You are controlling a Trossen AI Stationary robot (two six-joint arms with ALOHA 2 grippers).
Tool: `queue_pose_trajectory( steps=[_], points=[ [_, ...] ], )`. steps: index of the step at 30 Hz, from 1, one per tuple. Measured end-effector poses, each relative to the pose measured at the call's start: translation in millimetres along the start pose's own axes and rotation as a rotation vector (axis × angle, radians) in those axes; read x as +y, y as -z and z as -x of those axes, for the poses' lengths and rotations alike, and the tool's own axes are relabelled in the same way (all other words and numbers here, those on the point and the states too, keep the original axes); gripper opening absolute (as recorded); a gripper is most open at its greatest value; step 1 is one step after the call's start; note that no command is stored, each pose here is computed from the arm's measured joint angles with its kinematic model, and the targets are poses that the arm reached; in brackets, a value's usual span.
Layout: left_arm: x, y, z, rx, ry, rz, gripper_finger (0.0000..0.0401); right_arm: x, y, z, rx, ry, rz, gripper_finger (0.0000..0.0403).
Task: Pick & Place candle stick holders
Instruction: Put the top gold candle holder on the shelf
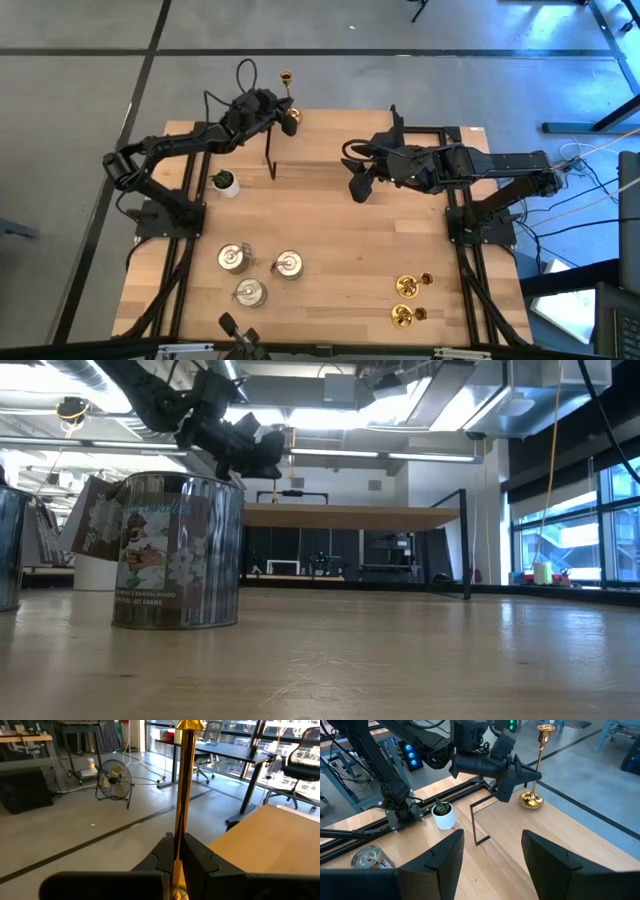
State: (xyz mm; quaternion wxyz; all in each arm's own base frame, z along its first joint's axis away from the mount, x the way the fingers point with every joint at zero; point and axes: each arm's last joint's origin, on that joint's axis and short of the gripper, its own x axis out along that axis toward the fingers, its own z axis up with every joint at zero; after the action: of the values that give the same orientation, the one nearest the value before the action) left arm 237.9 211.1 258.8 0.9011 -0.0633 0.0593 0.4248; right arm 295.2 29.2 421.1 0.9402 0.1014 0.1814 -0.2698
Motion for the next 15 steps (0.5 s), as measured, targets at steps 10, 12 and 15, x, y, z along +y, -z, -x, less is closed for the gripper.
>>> queue_pose_trajectory(
  steps=[10,12,15],
  points=[
    [0.0,1.9,0.0,0.020,0.003,-0.010,0.0016,-0.1,-0.1,-0.1,0.000,0.000,0.000,0.0204],
    [0.2,3.9,0.1,0.040,-0.001,-0.014,0.0016,-0.1,-0.1,-0.1,0.000,0.000,0.000,0.0204],
    [0.4,4.7,0.2,0.050,-0.003,-0.016,0.0017,0.0,0.0,-0.2,0.000,0.000,0.001,0.0204]
  ],
)
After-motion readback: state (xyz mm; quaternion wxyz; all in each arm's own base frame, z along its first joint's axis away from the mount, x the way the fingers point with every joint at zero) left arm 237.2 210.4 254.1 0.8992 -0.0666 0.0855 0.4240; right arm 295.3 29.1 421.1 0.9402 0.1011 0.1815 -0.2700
